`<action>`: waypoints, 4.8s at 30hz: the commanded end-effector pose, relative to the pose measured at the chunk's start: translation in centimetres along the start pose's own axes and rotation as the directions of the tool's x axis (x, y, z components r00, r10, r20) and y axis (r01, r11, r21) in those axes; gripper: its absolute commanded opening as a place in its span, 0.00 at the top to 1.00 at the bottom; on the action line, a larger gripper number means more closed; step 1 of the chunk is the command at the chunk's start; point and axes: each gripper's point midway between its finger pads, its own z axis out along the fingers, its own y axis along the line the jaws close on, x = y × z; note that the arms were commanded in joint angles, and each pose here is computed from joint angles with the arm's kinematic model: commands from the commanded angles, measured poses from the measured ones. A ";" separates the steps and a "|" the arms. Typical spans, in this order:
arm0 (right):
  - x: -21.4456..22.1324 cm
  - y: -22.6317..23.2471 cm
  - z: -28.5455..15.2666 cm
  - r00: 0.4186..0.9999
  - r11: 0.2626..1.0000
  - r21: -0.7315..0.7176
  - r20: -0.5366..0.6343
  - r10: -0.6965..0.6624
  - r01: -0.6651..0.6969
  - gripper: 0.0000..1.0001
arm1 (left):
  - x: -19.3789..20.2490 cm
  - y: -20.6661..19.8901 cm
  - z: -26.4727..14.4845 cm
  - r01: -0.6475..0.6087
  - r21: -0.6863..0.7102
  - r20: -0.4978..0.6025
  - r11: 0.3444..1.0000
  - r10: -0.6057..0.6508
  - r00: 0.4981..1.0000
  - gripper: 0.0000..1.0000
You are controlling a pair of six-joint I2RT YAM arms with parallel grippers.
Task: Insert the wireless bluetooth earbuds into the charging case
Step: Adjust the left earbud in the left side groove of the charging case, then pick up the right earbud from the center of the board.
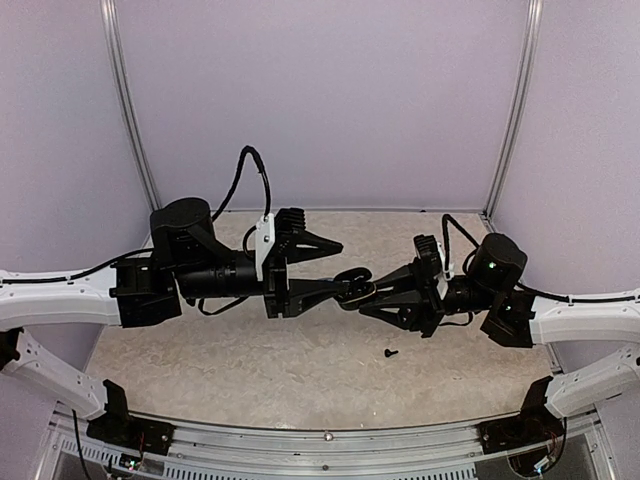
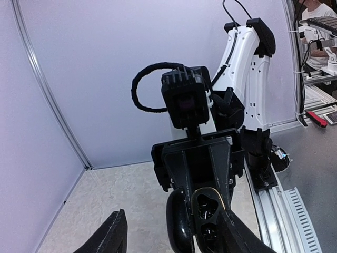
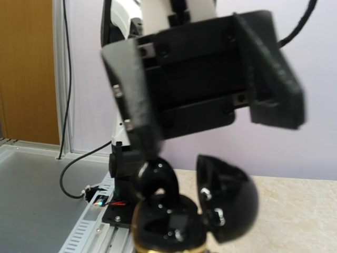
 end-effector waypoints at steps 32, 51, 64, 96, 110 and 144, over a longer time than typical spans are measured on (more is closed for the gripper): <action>-1.1 -0.7 0.3 1.000 0.999 0.045 -0.012 0.028 -0.027 1.00 | -1.7 -2.3 -3.4 -0.259 0.068 -0.128 0.963 0.266 0.955 0.50; 0.4 -2.0 1.0 0.987 0.995 0.080 -0.142 0.073 -0.063 1.00 | 1.6 -1.6 -2.4 -0.293 0.052 -0.285 0.955 0.296 0.912 0.70; 0.5 -1.9 1.2 0.987 0.996 0.067 -0.145 0.068 -0.059 1.00 | 2.4 -0.9 -2.0 -0.312 0.025 -0.316 0.950 0.304 0.899 0.77; -0.9 -2.3 1.2 0.994 0.987 0.156 -0.104 -0.027 0.043 1.00 | 2.8 -1.0 -0.6 -0.194 -0.023 -0.273 0.981 0.181 0.945 0.92; 1.5 -11.5 -9.7 0.974 0.769 0.625 -0.057 0.219 -0.136 1.00 | 8.7 1.3 1.5 0.087 -0.073 -0.320 0.994 -0.106 0.941 0.27; 1.9 -11.1 -13.8 0.969 0.712 0.686 -0.042 0.244 -0.150 1.00 | 31.1 -3.9 10.7 0.320 0.083 -0.344 0.944 -0.274 0.898 0.50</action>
